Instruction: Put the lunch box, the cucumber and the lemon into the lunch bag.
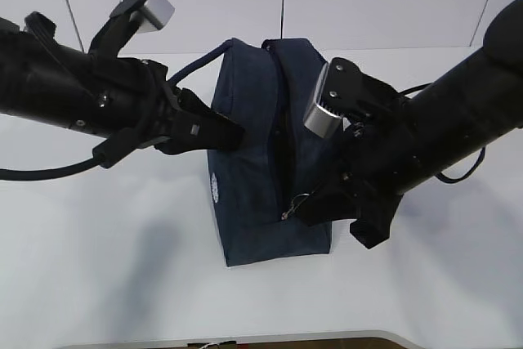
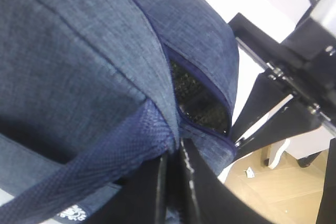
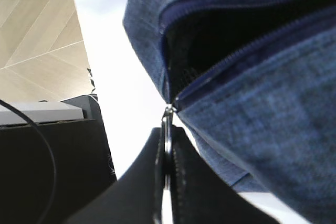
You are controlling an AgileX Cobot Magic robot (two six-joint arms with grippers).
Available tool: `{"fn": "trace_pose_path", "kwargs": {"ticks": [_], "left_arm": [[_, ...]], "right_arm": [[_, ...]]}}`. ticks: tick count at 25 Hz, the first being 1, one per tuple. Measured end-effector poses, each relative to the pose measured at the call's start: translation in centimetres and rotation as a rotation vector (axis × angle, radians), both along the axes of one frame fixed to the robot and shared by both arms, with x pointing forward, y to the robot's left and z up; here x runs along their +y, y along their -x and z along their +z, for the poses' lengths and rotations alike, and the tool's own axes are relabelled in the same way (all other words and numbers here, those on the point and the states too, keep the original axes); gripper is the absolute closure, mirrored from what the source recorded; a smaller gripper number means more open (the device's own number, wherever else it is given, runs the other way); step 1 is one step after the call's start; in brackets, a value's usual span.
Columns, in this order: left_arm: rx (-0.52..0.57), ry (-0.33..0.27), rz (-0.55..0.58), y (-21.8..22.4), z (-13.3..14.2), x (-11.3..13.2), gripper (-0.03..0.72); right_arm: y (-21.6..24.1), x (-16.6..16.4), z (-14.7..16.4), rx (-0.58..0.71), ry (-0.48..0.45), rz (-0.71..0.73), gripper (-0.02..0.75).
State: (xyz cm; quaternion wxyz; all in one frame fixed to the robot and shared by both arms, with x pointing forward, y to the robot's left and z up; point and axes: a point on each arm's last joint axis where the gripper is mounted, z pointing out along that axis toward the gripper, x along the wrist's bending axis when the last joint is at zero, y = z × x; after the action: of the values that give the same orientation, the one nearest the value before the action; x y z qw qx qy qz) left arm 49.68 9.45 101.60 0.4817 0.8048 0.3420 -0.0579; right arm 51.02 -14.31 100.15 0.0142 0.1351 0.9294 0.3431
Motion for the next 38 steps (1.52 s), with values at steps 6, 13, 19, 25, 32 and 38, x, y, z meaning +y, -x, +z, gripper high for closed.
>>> {"fn": "trace_pose_path", "kwargs": {"ticks": [6,13,19,25,32,38], "left_arm": [[0.000,0.000,0.000,0.0,0.0,0.0,0.698],[0.000,0.000,0.001,0.0,0.0,0.0,0.698],[-0.003,-0.003,0.004,0.0,0.0,0.0,0.698],[-0.005,-0.005,0.004,-0.1,0.0,0.0,0.698],[-0.005,-0.005,0.004,-0.1,0.0,0.0,0.698],[-0.005,-0.006,0.004,-0.1,0.0,0.0,0.698]], "right_arm": [[-0.3,0.3,1.1,0.002,-0.012,0.020,0.733],[-0.6,0.3,1.8,-0.005,0.003,0.034,0.733],[-0.8,0.4,2.7,-0.010,0.000,0.045,0.733],[-1.3,0.4,4.1,-0.012,0.033,0.051,0.733],[-1.9,0.6,5.7,-0.037,0.022,0.028,0.733],[-1.9,0.6,5.9,-0.033,0.022,0.024,0.733]]}}
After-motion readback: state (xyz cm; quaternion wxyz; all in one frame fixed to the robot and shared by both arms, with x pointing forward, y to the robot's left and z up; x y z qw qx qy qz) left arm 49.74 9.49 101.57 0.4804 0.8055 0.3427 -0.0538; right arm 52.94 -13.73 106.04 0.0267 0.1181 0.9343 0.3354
